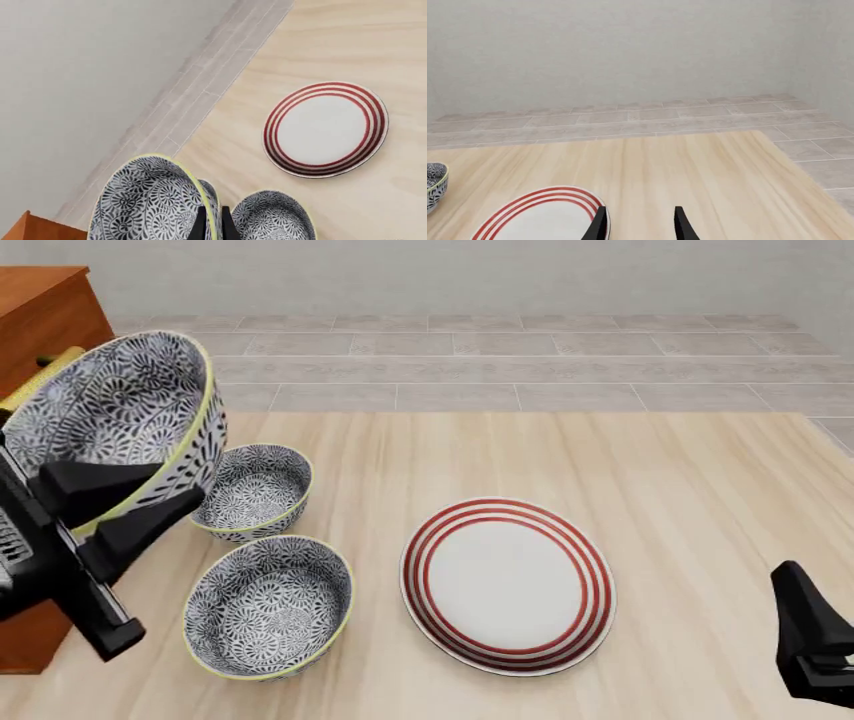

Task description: Put the bowl at the front on the plate.

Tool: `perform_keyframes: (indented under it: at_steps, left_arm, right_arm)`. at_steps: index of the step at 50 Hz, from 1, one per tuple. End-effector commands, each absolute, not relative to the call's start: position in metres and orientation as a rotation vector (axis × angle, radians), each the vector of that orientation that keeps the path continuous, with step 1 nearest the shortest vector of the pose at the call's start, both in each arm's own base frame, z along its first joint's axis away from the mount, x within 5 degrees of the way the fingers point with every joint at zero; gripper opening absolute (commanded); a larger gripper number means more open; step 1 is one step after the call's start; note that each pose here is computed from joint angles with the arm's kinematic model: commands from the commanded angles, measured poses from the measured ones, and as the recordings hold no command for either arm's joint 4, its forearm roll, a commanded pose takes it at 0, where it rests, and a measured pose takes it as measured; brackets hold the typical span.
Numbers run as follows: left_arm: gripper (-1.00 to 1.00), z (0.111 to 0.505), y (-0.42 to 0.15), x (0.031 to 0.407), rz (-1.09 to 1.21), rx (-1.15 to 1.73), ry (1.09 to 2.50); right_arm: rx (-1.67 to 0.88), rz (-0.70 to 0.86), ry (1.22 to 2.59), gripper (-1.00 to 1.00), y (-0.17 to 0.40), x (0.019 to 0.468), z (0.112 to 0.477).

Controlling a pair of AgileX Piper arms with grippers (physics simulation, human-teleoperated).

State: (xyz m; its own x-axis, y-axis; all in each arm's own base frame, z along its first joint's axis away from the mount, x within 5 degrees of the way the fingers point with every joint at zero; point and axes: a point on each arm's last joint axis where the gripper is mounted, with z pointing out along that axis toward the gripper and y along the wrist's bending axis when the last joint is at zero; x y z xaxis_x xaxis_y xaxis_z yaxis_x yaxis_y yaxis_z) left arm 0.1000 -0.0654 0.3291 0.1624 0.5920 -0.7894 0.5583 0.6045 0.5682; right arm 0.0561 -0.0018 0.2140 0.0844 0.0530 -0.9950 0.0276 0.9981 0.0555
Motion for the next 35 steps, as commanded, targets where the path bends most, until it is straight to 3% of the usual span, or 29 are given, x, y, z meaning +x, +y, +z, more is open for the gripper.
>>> perform_keyframes:
  at_steps: [1, 35]
  left_arm:
    - [-1.00, 0.344, -0.089, 0.105, -0.007, 1.179, 1.400]
    - [-1.00, 0.353, -0.168, 0.122, -0.161, 1.446, 1.350]
  right_arm:
    - [0.064, 0.019, 1.489, 1.00, -0.002, 0.056, 0.214]
    - [0.060, 0.018, 1.490, 1.00, -0.002, 0.056, 0.214]
